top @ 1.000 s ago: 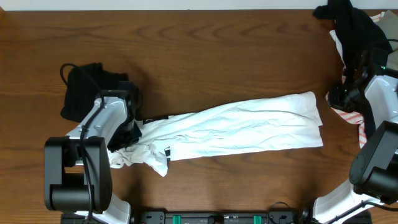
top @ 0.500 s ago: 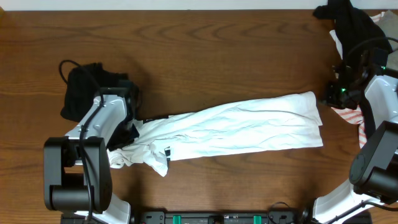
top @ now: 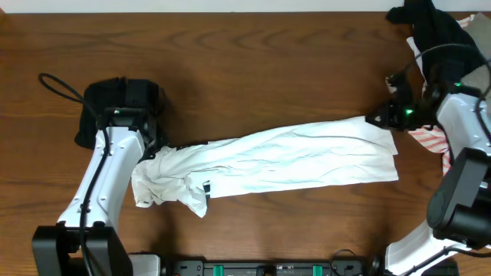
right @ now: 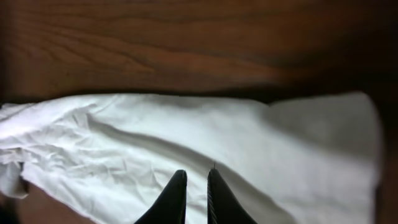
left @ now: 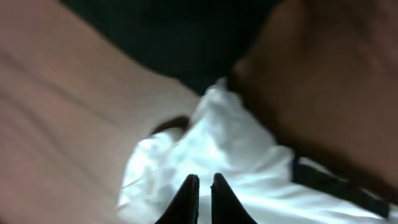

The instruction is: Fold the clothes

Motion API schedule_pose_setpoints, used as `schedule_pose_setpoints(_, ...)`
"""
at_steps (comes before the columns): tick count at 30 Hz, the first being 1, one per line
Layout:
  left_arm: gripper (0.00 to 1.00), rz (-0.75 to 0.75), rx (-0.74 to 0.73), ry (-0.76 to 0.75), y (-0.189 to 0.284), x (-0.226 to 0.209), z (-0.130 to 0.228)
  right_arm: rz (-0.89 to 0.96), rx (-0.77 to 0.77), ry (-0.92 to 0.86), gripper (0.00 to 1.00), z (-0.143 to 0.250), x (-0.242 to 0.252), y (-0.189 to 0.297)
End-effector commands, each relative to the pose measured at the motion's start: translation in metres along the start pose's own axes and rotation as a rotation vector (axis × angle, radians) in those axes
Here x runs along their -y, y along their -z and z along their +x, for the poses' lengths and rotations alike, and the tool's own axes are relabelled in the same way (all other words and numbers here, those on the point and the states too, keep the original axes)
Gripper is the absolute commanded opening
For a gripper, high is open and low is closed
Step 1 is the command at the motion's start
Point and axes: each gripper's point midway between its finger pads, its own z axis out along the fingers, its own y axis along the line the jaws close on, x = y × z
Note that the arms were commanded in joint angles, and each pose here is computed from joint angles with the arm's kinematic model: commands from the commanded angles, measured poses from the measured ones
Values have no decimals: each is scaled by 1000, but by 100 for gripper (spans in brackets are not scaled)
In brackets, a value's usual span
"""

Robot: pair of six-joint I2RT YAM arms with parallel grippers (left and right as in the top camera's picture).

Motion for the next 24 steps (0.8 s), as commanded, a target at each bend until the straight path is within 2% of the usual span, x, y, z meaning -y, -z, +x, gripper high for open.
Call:
schedule_pose_setpoints(1, 9, 61, -56, -1, -6, 12, 8, 3, -45, -20, 12, 17, -2, -22)
schedule_pose_setpoints(9, 9, 87, -79, -3, -9, 18, 11, 210, -107, -104, 8, 44, 44, -50)
schedule_pose_setpoints(14, 10, 182, -97, -46, -7, 36, 13, 403, -110, -187, 8, 50, 82, -36)
schedule_pose_setpoints(21, 10, 260, -146, -126, -2, 50, 26, 528, -82, -327, 8, 58, 121, -13)
schedule_pose_setpoints(24, 10, 315, -191, -198, 3, 60, 39, 529, -60, -394, 8, 61, 131, -6)
